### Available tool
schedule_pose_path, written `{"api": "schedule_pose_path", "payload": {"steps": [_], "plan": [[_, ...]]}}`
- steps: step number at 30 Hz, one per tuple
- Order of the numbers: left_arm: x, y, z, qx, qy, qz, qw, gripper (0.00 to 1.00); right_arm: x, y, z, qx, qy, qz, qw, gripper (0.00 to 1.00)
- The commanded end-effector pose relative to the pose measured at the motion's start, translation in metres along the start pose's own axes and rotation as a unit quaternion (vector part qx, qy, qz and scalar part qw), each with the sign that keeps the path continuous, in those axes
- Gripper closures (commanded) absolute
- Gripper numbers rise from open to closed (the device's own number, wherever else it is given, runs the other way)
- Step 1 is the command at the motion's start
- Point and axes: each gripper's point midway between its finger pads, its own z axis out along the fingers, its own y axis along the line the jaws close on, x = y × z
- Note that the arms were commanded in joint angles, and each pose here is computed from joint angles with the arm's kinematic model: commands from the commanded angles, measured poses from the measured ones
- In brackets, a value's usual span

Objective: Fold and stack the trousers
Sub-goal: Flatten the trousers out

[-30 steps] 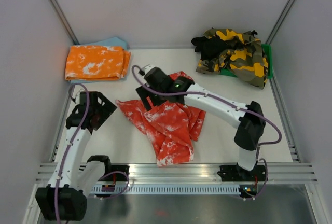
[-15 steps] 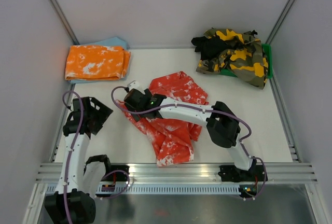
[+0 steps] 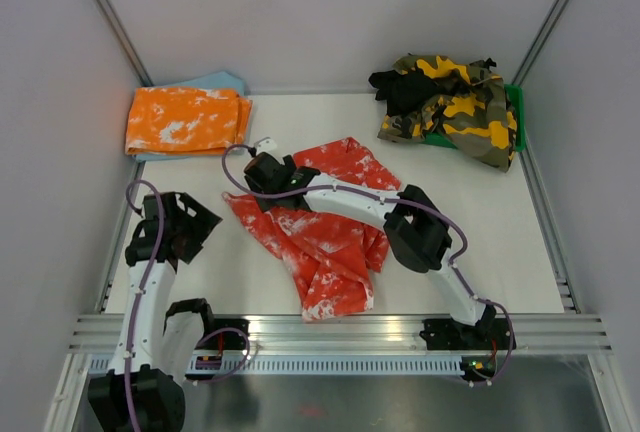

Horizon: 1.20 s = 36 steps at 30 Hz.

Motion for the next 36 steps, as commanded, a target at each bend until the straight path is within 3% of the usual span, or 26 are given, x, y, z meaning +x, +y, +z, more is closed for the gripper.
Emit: {"api": "schedule_pose_path", "payload": {"steps": [1, 8, 11, 14, 15, 16, 17, 23, 27, 29, 31, 32, 35, 36], "plan": [[-0.002, -0.006, 0.004, 0.02, 0.0, 0.011, 1.0, 0.11, -0.007, 0.025, 0.003, -0.038, -0.011, 0.032, 0.999, 0.19], [0.0, -0.004, 0.004, 0.017, 0.001, 0.016, 1.0, 0.11, 0.004, 0.035, 0.015, -0.046, 0.007, 0.03, 0.998, 0.18], [-0.001, -0.004, 0.005, 0.016, 0.002, 0.016, 1.0, 0.11, 0.009, 0.033, 0.019, -0.041, 0.011, 0.025, 0.999, 0.24], [-0.001, -0.005, 0.006, 0.016, 0.002, 0.016, 1.0, 0.11, 0.014, 0.024, 0.024, -0.014, 0.015, 0.012, 1.0, 0.56], [-0.001, -0.004, 0.006, 0.015, 0.002, 0.017, 1.0, 0.11, 0.011, 0.017, 0.019, -0.003, 0.012, 0.013, 1.0, 0.83], [-0.002, -0.004, 0.006, 0.013, -0.001, 0.017, 1.0, 0.11, 0.005, 0.008, 0.015, 0.018, 0.002, 0.014, 1.0, 0.95], [-0.002, -0.003, 0.006, 0.013, -0.001, 0.018, 1.0, 0.11, 0.0, 0.003, 0.009, 0.024, -0.006, 0.017, 1.0, 1.0], [-0.005, -0.014, 0.011, 0.038, -0.001, 0.026, 0.999, 0.12, -0.065, -0.039, -0.059, 0.042, -0.081, 0.057, 0.994, 1.0], [-0.001, -0.037, 0.023, 0.093, 0.018, 0.004, 0.995, 0.18, -0.089, -0.124, -0.122, 0.104, -0.133, 0.13, 0.977, 1.0], [0.004, -0.058, 0.025, 0.151, 0.039, 0.003, 0.988, 0.18, -0.059, -0.17, -0.134, 0.153, -0.113, 0.165, 0.968, 1.0], [0.004, -0.07, 0.023, 0.18, 0.042, 0.007, 0.983, 0.18, -0.035, -0.232, -0.173, 0.207, -0.118, 0.208, 0.949, 1.0], [0.001, -0.074, 0.022, 0.189, 0.033, 0.02, 0.981, 0.18, -0.036, -0.262, -0.21, 0.226, -0.151, 0.247, 0.93, 1.0], [-0.006, -0.085, 0.018, 0.198, 0.026, 0.052, 0.978, 0.19, 0.023, -0.312, -0.243, 0.31, -0.125, 0.268, 0.903, 1.0], [-0.006, -0.09, 0.016, 0.201, 0.027, 0.072, 0.977, 0.19, 0.053, -0.334, -0.263, 0.342, -0.115, 0.3, 0.883, 1.0]]}}
